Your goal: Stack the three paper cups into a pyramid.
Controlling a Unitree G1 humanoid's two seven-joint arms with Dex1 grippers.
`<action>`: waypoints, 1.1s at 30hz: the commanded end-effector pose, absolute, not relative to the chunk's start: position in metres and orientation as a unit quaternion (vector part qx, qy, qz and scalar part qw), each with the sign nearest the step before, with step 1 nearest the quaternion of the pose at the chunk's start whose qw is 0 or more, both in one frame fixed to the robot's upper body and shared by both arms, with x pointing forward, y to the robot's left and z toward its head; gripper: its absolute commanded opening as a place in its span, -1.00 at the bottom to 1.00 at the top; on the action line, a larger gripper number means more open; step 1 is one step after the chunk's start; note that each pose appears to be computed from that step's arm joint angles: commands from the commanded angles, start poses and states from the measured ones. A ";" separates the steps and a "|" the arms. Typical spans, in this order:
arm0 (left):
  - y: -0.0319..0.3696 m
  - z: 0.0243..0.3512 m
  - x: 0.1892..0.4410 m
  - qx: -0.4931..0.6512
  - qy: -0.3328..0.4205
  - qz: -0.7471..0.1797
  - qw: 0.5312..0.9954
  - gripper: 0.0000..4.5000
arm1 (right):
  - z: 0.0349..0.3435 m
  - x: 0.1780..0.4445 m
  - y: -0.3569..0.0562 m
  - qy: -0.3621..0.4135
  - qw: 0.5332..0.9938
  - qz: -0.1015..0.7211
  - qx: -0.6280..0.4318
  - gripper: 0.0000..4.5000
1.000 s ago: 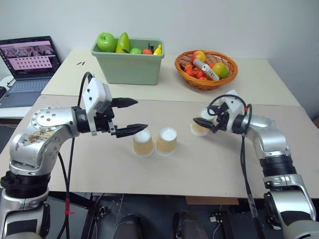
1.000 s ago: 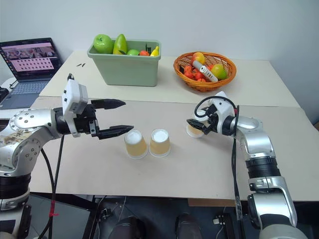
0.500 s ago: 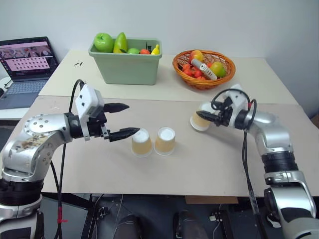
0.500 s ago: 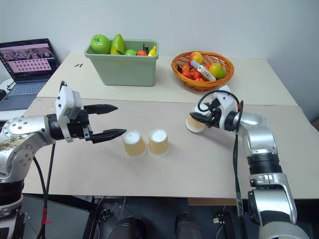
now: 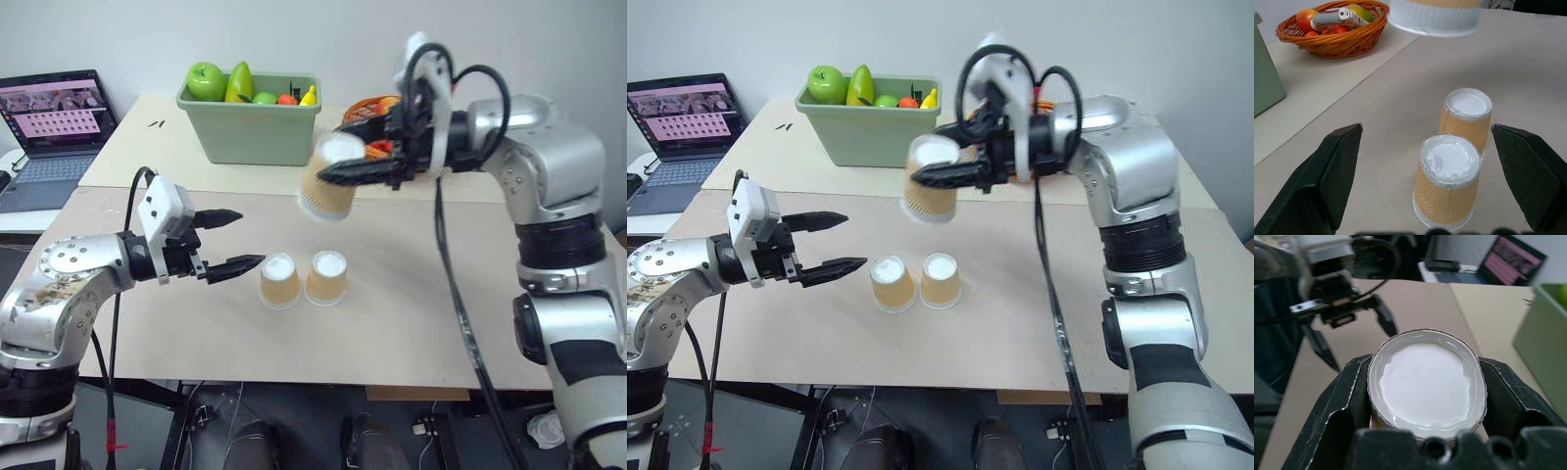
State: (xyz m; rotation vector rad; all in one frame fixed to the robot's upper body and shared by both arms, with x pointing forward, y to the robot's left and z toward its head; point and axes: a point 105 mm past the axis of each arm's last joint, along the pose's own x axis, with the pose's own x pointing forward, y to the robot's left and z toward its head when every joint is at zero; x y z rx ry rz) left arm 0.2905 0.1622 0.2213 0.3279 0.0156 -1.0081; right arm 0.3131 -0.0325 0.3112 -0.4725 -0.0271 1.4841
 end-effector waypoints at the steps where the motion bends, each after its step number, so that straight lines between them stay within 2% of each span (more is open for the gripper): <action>1: 0.159 0.232 0.284 0.167 -0.017 -0.484 0.859 1.00 | 0.306 0.300 -0.022 -0.012 0.686 0.691 -0.228 0.22; 12: 0.165 0.232 0.279 0.170 -0.005 -0.484 0.858 1.00 | 0.268 0.315 -0.015 0.023 0.686 0.693 -0.219 0.22; 33: 0.163 0.236 0.280 0.175 -0.008 -0.481 0.859 1.00 | 0.245 0.331 -0.017 0.048 0.693 0.686 -0.218 0.22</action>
